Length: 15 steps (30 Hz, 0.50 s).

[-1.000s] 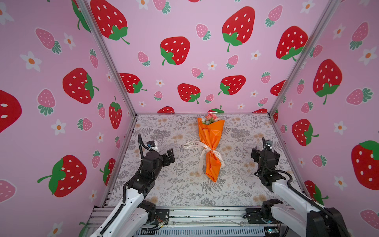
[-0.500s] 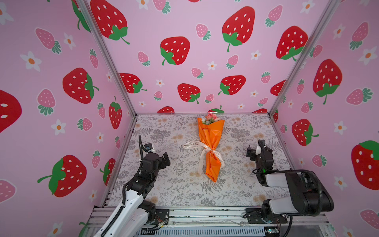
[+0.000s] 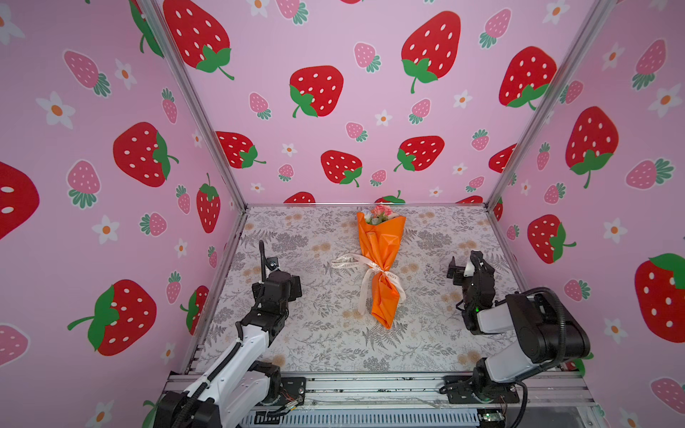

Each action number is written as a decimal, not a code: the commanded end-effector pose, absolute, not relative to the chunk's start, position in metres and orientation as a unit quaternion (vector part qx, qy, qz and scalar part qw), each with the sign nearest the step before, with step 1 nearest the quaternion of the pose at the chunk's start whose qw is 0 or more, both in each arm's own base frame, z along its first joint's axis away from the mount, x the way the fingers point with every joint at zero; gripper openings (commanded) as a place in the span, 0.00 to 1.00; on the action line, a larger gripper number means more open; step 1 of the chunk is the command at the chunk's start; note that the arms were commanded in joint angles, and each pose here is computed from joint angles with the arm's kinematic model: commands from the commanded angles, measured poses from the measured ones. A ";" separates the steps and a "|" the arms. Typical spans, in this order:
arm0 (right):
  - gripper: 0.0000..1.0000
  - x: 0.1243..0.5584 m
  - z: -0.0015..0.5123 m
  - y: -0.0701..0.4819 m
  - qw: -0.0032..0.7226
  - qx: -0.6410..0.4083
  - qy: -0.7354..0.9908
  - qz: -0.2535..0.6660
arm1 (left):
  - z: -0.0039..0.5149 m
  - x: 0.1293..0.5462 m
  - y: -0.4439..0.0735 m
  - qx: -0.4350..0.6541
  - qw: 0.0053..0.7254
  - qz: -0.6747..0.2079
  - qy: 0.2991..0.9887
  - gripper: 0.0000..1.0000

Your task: Tie the bouquet of fake flowers

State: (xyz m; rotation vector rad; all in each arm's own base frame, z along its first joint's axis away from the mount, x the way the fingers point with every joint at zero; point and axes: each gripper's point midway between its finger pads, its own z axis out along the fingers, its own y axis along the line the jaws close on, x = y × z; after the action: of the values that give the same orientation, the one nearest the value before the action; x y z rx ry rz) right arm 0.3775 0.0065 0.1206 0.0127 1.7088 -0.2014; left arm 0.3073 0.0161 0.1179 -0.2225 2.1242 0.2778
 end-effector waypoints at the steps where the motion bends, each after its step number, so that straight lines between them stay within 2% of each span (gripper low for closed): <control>1: 1.00 0.377 0.123 -0.001 0.654 0.026 0.750 -0.101 | 0.122 0.331 0.010 -0.063 0.514 0.089 0.851 0.99; 9: 1.00 0.377 0.124 0.000 0.655 0.025 0.748 -0.103 | 0.108 0.375 -0.013 0.005 0.527 0.058 0.848 0.99; 15: 1.00 0.377 0.124 0.000 0.655 0.024 0.748 -0.103 | 0.098 0.399 -0.010 0.020 0.552 0.027 0.833 1.00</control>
State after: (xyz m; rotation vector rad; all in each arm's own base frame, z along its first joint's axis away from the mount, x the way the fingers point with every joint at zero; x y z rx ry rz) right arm 0.3764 0.0020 0.1189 0.0330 1.7163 -0.2273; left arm 0.3720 -0.0081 0.0697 0.0092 2.1107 0.1189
